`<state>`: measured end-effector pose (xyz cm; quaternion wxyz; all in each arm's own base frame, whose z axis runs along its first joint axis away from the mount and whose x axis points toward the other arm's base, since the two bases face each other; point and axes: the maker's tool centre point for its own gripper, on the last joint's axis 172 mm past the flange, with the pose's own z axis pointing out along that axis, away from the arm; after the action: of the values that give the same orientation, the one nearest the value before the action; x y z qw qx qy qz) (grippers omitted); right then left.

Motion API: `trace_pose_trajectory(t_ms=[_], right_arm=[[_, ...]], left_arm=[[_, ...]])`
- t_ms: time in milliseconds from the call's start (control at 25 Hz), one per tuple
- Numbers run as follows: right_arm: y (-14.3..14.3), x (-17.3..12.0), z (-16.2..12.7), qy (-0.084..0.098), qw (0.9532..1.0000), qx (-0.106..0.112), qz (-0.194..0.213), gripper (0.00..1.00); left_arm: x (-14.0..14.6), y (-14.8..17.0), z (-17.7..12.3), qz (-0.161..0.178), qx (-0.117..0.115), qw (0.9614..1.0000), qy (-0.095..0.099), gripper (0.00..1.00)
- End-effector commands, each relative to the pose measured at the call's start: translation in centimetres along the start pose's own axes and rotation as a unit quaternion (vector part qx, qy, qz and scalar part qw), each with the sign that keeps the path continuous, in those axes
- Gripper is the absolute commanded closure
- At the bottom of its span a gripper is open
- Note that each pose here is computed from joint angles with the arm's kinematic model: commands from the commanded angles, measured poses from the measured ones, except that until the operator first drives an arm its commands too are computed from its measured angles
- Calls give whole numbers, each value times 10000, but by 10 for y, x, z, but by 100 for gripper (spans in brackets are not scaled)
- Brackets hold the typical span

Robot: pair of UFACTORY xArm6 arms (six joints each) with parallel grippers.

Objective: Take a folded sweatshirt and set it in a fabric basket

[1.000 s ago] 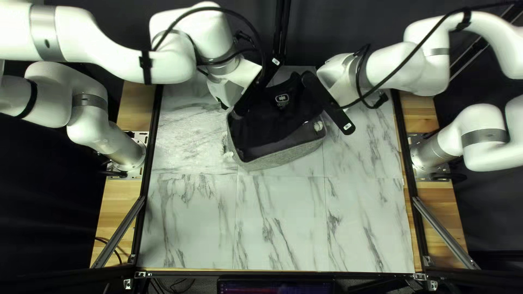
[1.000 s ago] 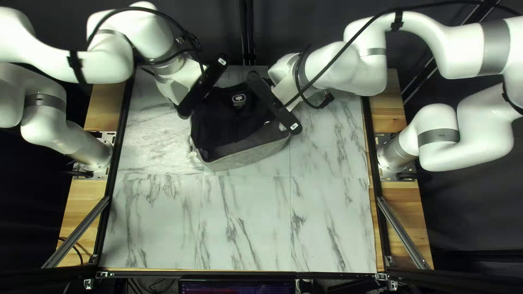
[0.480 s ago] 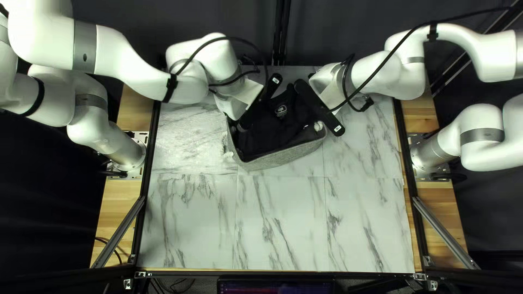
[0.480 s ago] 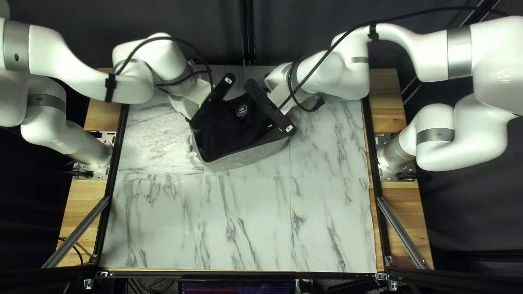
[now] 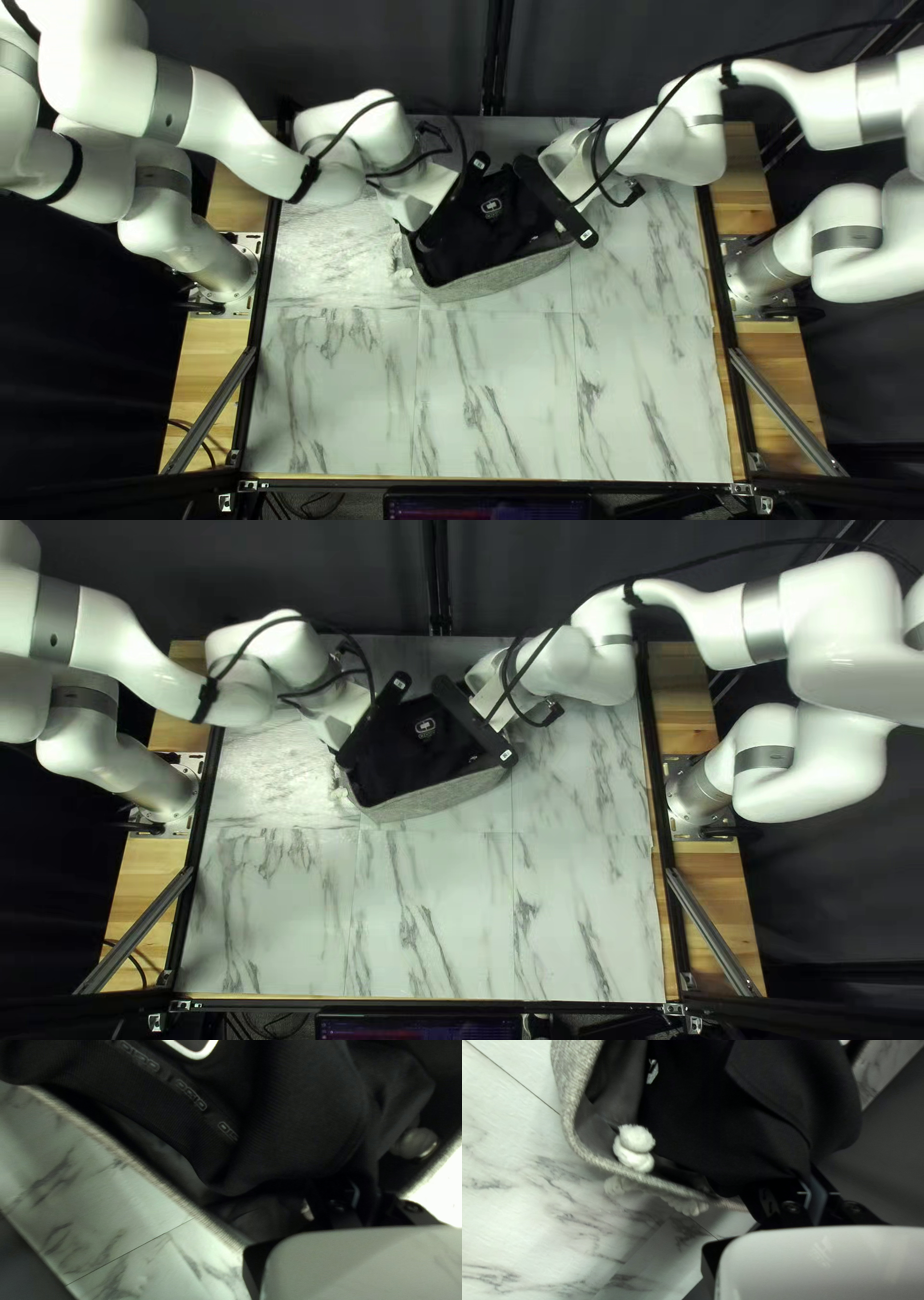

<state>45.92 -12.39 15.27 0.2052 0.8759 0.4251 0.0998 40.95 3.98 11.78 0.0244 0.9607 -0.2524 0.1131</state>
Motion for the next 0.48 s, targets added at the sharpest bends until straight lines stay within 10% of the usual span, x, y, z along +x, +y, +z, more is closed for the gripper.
trace_pose_trajectory(t_ms=[40, 320, 360, 400, 480], right_arm=[[2, 3, 16, 41, 10000, 29, -13, 96], [5, -4, 23, 106, 9999, 63, -9, 93], [5, -4, 23, 107, 9999, 90, -12, 42], [5, -4, 24, 122, 9999, 103, -5, 2], [6, -3, 24, 144, 9998, 120, -3, 0]], left_arm=[[-10, 3, 4, -86, 12, 10000, 19, 100], [-24, -7, -8, -93, 94, 9999, 38, 100], [-24, -7, -8, -92, 103, 9999, 43, 74], [-24, -8, -8, -100, 117, 9999, 53, 2], [-23, -8, -8, -103, 131, 9998, 64, 0]])
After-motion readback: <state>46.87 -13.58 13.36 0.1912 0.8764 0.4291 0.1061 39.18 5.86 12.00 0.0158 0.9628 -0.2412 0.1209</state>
